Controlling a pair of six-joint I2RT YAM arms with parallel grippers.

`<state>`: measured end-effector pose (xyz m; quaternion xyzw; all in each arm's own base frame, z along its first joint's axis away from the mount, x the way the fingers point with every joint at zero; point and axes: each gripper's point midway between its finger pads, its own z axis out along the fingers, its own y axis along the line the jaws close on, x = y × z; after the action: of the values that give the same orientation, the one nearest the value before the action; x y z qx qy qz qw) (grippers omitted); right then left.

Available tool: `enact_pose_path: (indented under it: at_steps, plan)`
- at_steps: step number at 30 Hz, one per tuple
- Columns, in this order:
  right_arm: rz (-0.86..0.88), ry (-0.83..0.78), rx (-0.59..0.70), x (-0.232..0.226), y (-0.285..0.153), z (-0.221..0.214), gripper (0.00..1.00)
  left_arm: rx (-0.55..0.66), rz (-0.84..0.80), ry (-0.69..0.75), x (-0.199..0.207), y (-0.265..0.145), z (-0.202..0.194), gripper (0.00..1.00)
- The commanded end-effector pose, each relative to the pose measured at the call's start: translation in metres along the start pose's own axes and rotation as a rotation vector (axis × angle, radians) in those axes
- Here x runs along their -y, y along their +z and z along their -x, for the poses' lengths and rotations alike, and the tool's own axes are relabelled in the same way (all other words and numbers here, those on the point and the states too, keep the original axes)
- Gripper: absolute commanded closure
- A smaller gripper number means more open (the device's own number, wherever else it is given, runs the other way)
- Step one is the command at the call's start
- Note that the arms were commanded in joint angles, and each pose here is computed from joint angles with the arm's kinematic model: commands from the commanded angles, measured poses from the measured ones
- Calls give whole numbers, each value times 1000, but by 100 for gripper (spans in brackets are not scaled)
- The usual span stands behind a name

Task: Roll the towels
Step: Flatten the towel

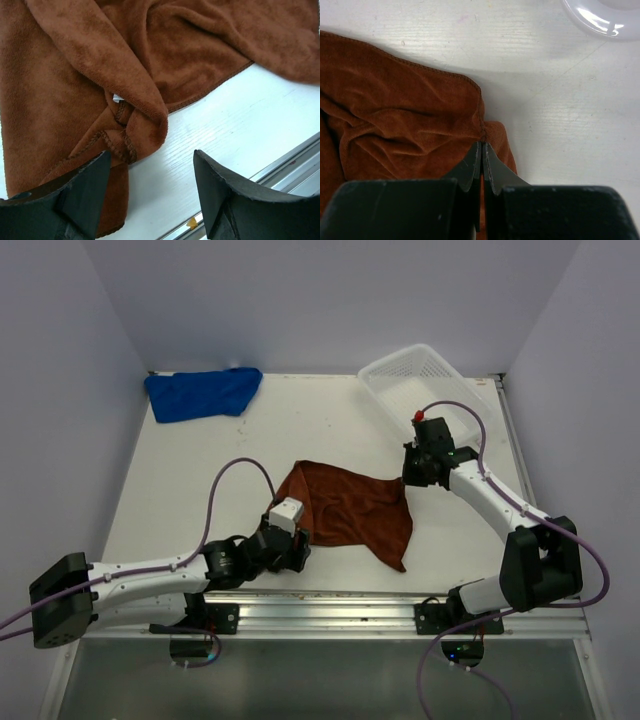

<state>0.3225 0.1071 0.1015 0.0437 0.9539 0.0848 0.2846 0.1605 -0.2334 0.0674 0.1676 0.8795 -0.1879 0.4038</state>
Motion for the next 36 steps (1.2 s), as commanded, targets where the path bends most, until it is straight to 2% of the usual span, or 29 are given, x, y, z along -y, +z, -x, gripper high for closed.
enact_pose_path:
  at_steps: [1, 3, 7, 8, 12, 24, 32, 35, 36]
  plan:
    - [28, -3, 20, -4, -4, 5, 100, 129, -59, 9, 15, 4, 32, 31]
    - [30, -4, 23, -5, -5, 5, 100, 143, -72, 29, 19, 6, 36, 33]
    - [26, -6, 20, -3, -6, 4, 100, 99, -30, 73, 16, 17, 28, 47]
    - [25, -6, 20, -3, -6, 4, 100, 89, -20, 78, 14, 19, 27, 48]
    - [28, -8, 17, -4, -5, 4, 100, 59, 29, 54, 6, 23, 20, 49]
    - [25, -7, 13, -3, -1, 3, 100, 125, 90, -3, -12, 9, 29, 43]
    - [26, -9, 15, -3, -2, 4, 100, 52, 87, 29, -11, 22, 9, 46]
    - [27, -10, 15, -4, -2, 3, 100, 56, 68, 18, -7, 24, 9, 58]
    - [24, -10, 12, -3, -1, 3, 100, 54, 68, 17, -7, 25, 8, 64]
